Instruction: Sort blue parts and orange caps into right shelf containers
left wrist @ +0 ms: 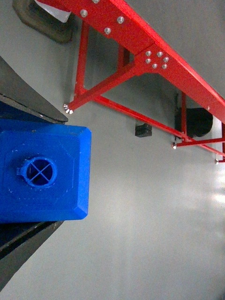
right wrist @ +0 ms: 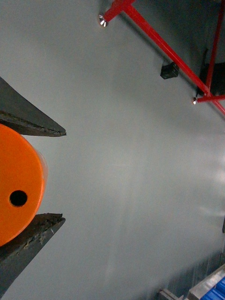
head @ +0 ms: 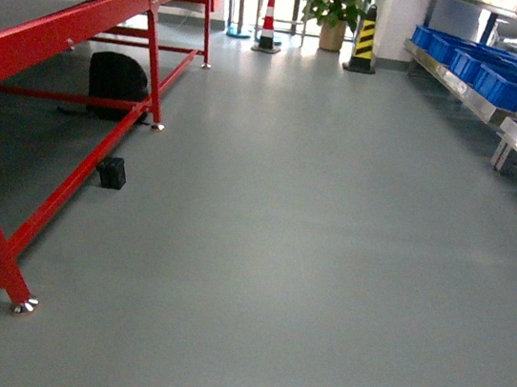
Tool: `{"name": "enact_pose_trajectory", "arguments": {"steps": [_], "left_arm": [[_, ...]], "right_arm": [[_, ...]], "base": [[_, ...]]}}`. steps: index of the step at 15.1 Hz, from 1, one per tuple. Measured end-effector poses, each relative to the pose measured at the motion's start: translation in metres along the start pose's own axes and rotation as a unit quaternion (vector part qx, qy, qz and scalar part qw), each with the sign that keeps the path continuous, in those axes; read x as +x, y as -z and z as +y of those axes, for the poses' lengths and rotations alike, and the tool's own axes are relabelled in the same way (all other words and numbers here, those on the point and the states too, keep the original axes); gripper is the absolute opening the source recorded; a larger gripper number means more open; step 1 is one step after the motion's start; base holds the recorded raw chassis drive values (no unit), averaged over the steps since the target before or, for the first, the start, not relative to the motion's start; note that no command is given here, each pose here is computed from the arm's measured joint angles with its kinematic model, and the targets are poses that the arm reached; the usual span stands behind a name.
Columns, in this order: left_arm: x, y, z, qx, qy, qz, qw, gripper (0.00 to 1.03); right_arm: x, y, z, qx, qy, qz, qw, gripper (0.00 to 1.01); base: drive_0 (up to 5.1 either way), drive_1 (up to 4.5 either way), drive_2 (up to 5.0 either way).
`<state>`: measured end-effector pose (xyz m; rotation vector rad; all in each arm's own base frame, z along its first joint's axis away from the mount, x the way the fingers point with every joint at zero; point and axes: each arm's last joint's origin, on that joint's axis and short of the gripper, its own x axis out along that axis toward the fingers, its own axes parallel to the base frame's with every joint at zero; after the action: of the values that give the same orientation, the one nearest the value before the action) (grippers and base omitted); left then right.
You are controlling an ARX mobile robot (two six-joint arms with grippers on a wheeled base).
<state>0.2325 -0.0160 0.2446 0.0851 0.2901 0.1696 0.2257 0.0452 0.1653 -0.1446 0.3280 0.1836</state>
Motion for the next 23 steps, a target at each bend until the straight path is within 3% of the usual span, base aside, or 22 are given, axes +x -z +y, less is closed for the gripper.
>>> {"name": "enact_pose_trajectory", "arguments": {"steps": [23], "left_arm": [[0.0004, 0.0008, 0.0003, 0.001, -0.002, 0.003, 1.0, 0.45]], "right_arm": [[0.0, 0.0004, 0.0001, 0.0, 0.0, 0.002, 1.0, 0.43]], "base": [[0.1, 4.4, -4.3]]}}
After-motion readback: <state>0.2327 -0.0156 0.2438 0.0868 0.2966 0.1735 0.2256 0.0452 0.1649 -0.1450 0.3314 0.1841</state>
